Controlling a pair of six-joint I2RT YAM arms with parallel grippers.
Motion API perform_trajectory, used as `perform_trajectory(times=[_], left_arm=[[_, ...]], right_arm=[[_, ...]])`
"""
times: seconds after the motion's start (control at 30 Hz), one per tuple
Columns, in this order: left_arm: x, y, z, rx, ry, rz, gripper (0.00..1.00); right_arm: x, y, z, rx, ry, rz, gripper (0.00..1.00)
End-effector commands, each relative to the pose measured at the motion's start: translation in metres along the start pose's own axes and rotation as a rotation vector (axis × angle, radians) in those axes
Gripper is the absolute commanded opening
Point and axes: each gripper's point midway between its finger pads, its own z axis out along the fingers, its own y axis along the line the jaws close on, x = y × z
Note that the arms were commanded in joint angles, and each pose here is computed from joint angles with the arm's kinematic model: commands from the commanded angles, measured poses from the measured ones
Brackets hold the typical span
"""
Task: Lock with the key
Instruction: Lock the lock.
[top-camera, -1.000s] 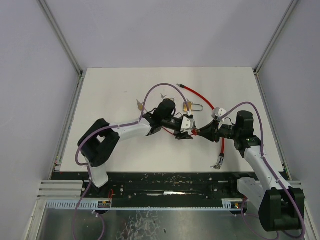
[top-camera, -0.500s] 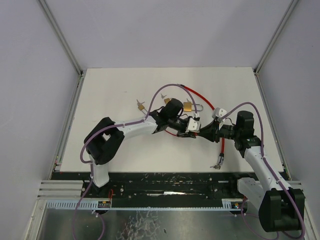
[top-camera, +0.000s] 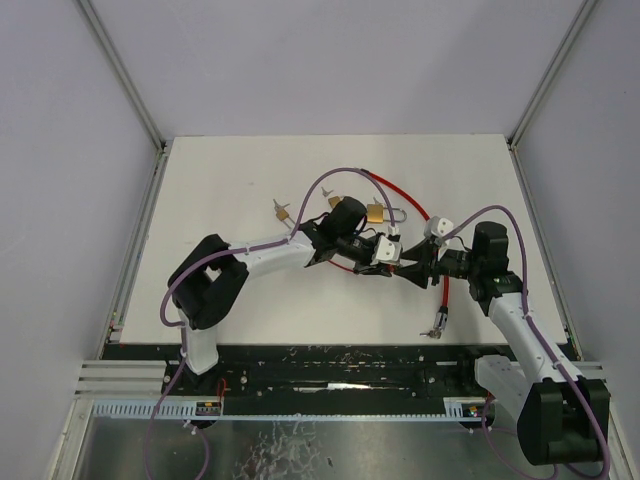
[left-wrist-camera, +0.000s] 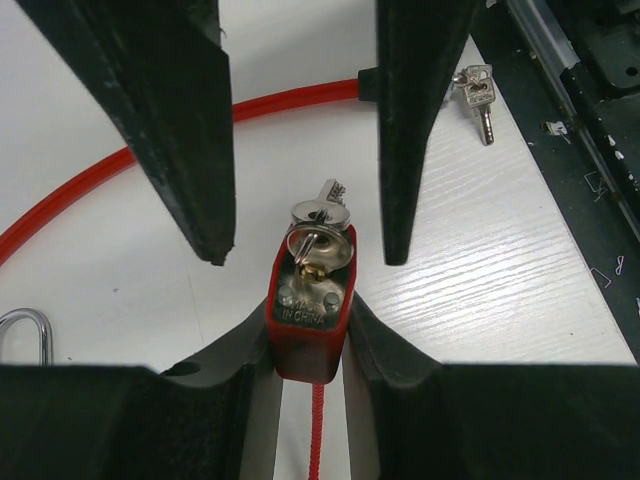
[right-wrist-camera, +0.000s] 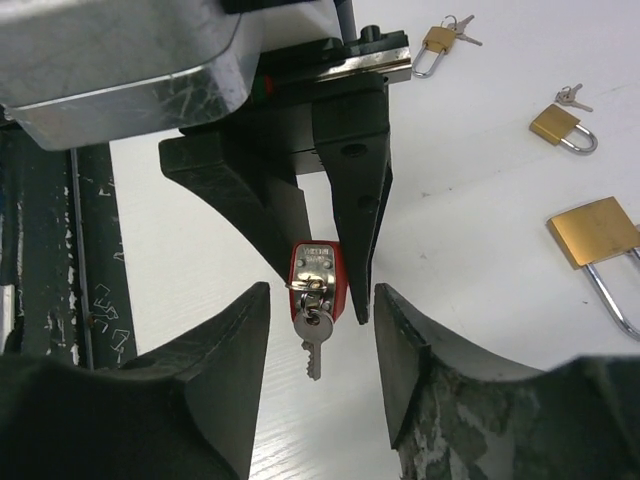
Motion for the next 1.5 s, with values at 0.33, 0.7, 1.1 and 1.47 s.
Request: perform_trajectory(times=[0.33,0.7,1.1,1.47], left_arm=[[-0.015,-0.002,-0.001,0.021,-0.043,0.001,0.00],[-0.015,-0.001,0.000,0.022,-0.044,-0.009,0.00],[-0.017,0.003,0.000,-0.003,-0.045,-0.029,0.01],[-0.042,-0.005,-0.028,-0.180,-0.199,0.114,0.65]], right_arm=[[0.000,0.003,0.002,-0.039,-0.001,-0.151,1.00],[0.006,0.004,0.011,-0.047,0.026,-0.194,0.72],[0.007,0.005,0.014,-0.048,0.047,-0.192,0.23],[-0.054,0.012,-0.011,-0.066,-0.066,-0.084,0.08]])
